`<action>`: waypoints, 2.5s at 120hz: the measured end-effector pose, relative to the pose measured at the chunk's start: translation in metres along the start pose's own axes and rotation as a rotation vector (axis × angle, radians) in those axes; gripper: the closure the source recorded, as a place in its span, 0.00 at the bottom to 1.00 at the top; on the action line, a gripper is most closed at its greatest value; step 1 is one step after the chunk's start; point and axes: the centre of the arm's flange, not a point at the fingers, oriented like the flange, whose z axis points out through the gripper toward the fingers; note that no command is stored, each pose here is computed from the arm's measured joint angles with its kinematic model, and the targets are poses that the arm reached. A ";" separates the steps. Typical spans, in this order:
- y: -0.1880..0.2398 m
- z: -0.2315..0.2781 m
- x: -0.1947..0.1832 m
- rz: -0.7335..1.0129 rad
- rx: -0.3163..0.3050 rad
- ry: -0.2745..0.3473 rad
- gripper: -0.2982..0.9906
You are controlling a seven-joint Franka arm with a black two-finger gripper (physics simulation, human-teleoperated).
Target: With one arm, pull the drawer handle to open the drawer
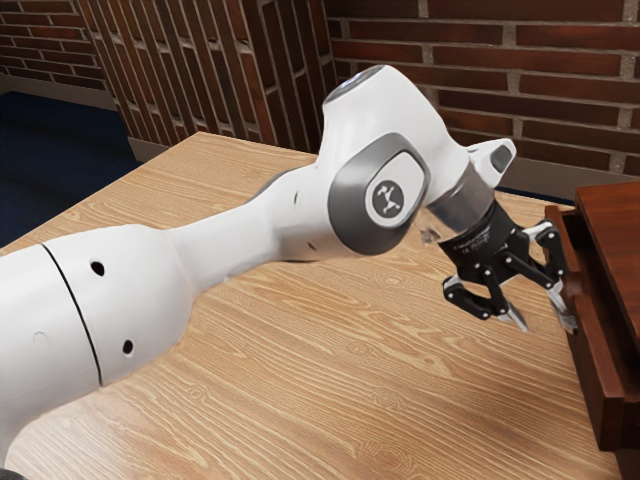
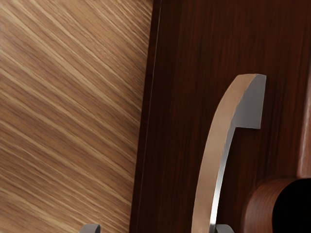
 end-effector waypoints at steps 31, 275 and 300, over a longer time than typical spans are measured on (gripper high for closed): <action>-0.013 -0.007 0.008 -0.020 0.006 -0.004 0.57; -0.098 -0.079 0.017 -0.070 0.182 -0.041 0.57; -0.099 -0.078 0.016 -0.075 0.199 -0.043 0.55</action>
